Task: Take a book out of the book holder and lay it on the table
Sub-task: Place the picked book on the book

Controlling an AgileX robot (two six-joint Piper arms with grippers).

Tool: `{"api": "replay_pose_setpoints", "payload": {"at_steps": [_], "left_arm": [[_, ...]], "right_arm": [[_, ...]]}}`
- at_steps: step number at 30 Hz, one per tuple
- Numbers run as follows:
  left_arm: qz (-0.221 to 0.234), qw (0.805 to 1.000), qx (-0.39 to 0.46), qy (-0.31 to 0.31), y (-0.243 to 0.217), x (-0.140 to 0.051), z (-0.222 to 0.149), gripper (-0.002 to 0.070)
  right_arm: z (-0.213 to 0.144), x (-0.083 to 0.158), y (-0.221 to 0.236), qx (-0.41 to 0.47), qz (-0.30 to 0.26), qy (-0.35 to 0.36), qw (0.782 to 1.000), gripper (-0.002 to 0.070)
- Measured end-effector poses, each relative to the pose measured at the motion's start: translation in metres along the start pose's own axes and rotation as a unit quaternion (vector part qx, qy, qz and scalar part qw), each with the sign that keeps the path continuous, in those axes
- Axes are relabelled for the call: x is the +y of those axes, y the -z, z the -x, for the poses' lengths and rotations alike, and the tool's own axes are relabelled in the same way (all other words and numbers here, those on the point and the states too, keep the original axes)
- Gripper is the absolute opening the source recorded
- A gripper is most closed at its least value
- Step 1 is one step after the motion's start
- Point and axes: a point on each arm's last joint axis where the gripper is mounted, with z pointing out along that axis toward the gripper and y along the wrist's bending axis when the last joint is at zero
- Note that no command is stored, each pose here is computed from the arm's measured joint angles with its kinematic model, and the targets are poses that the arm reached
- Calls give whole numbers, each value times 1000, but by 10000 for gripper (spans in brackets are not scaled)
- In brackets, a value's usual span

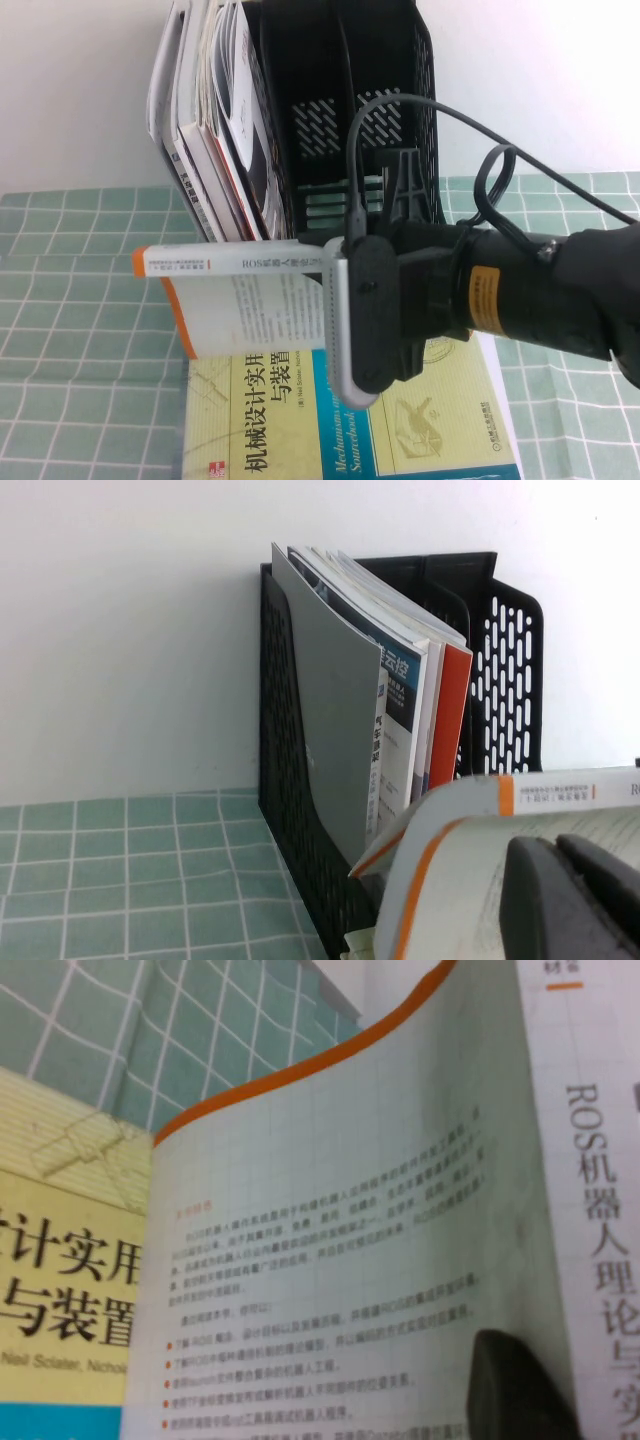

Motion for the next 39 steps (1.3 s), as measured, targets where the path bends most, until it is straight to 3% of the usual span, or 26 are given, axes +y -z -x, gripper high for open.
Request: {"api": "replay_pose_setpoints", "payload": {"at_steps": [22, 33, 39], "left_arm": [[2, 1000, -1, -3, 0, 0, 0, -3], [2, 1000, 8, -5, -5, 1, -9, -1], [-1, 1000, 7, -4, -7, 1, -11, -3]], "right_arm": [[-10, 1, -7, 37, -7, 76, 996, 163], [0, -22, -6, 25, -41, 89, 995, 163], [-7, -11, -22, 35, -16, 87, 995, 163]]}}
